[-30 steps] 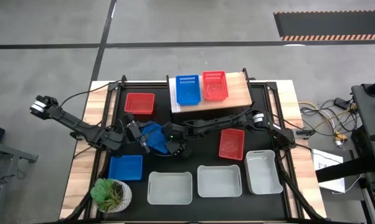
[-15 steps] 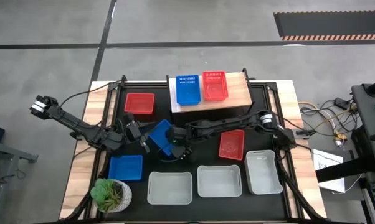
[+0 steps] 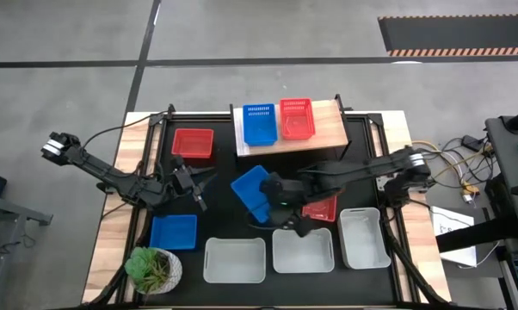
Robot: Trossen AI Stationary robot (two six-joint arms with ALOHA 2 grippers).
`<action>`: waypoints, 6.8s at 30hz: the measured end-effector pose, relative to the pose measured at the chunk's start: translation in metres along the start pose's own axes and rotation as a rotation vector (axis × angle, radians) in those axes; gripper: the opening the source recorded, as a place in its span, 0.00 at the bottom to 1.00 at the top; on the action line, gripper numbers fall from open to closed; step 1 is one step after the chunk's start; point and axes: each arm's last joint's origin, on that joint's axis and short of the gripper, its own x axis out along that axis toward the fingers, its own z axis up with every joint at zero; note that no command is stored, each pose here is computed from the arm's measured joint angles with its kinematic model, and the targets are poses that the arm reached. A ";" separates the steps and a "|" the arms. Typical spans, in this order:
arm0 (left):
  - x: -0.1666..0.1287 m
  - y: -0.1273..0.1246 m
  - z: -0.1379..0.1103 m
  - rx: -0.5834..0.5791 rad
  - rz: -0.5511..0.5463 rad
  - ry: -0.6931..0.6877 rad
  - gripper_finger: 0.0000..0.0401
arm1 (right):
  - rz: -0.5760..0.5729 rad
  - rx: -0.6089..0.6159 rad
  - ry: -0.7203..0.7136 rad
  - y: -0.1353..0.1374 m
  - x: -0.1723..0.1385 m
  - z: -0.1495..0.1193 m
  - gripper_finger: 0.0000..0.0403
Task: Stack baskets on shelf by color
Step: Stack the top blue basket on the blue basket on the shelf, then put the middle white bin on the shelf
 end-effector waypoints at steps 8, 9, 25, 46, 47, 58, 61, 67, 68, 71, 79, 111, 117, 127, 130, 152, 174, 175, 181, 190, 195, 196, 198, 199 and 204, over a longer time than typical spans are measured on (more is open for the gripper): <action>0.000 0.000 0.001 -0.013 0.001 -0.009 0.20 | -0.206 0.080 0.024 0.016 -0.084 -0.023 0.02; 0.000 0.000 0.002 -0.020 0.002 -0.013 0.20 | -0.230 0.105 0.020 0.013 -0.094 -0.030 0.02; 0.000 0.000 0.005 -0.033 0.002 -0.022 0.20 | -0.523 0.467 0.067 -0.036 -0.190 -0.150 0.02; 0.001 0.000 0.004 -0.029 0.003 -0.020 0.20 | -0.315 0.634 0.101 -0.065 -0.164 -0.247 0.02; 0.001 0.000 0.004 -0.027 0.003 -0.019 0.20 | -0.323 0.630 0.094 -0.065 -0.166 -0.246 0.02; -0.002 0.016 0.039 0.104 0.107 -0.218 0.20 | -0.470 0.526 -0.217 -0.095 -0.167 -0.198 0.02; -0.005 0.020 0.040 0.108 0.120 -0.238 0.20 | -0.435 0.466 -0.313 -0.108 -0.151 -0.175 0.02; -0.004 0.018 0.031 0.115 0.109 -0.219 0.20 | -0.346 0.481 -0.321 -0.142 -0.120 -0.136 0.02; -0.005 0.019 0.031 0.114 0.109 -0.219 0.20 | -0.338 0.487 -0.318 -0.149 -0.117 -0.132 0.02; -0.005 0.019 0.031 0.113 0.110 -0.220 0.20 | -0.295 0.517 -0.272 -0.167 -0.106 -0.125 0.02; -0.005 0.019 0.032 0.109 0.110 -0.222 0.20 | -0.215 0.571 -0.162 -0.198 -0.071 -0.122 0.02; -0.005 0.019 0.032 0.105 0.108 -0.223 0.20 | -0.088 0.529 0.003 -0.206 -0.013 -0.125 0.14; -0.005 0.019 0.032 0.081 0.104 -0.226 0.20 | -0.114 0.543 -0.041 -0.199 -0.040 -0.117 0.29; 0.008 -0.011 0.016 -0.126 -0.211 -0.240 0.20 | 0.255 0.342 -0.370 -0.126 -0.081 -0.093 0.27; 0.017 -0.030 0.009 -0.212 -0.335 -0.203 0.20 | 0.269 0.215 -0.449 -0.091 -0.069 -0.081 0.21; 0.053 -0.090 -0.005 -0.399 -0.376 0.132 0.20 | -0.068 0.367 -0.393 0.087 -0.012 -0.126 0.02; 0.022 -0.085 0.007 -0.447 0.105 1.453 0.20 | -0.165 0.471 -0.274 0.093 0.004 -0.140 0.02; 0.023 -0.084 0.007 -0.423 0.094 1.453 0.20 | -0.185 0.476 -0.268 0.092 0.004 -0.141 0.02; 0.027 -0.081 0.006 -0.355 0.053 1.419 0.20 | -0.209 0.630 -0.194 0.094 0.007 -0.148 0.02; 0.044 -0.077 0.021 -0.182 -0.065 1.201 0.20 | -0.156 0.706 0.041 0.099 0.043 -0.155 0.17; 0.052 -0.077 0.031 -0.086 -0.159 1.138 0.20 | -0.133 0.691 0.109 0.096 0.049 -0.146 0.31; 0.053 -0.077 0.034 -0.070 -0.183 1.124 0.20 | -0.108 0.690 0.139 0.097 0.048 -0.145 0.33; 0.054 -0.079 0.039 -0.047 -0.224 1.096 0.20 | -0.074 0.697 0.183 0.096 0.044 -0.142 0.37; 0.055 -0.080 0.041 -0.035 -0.246 1.080 0.20 | -0.069 0.709 0.189 0.095 0.041 -0.139 0.39; 0.063 -0.089 0.051 0.025 -0.373 0.936 0.20 | -0.058 0.692 0.185 0.098 0.028 -0.130 0.40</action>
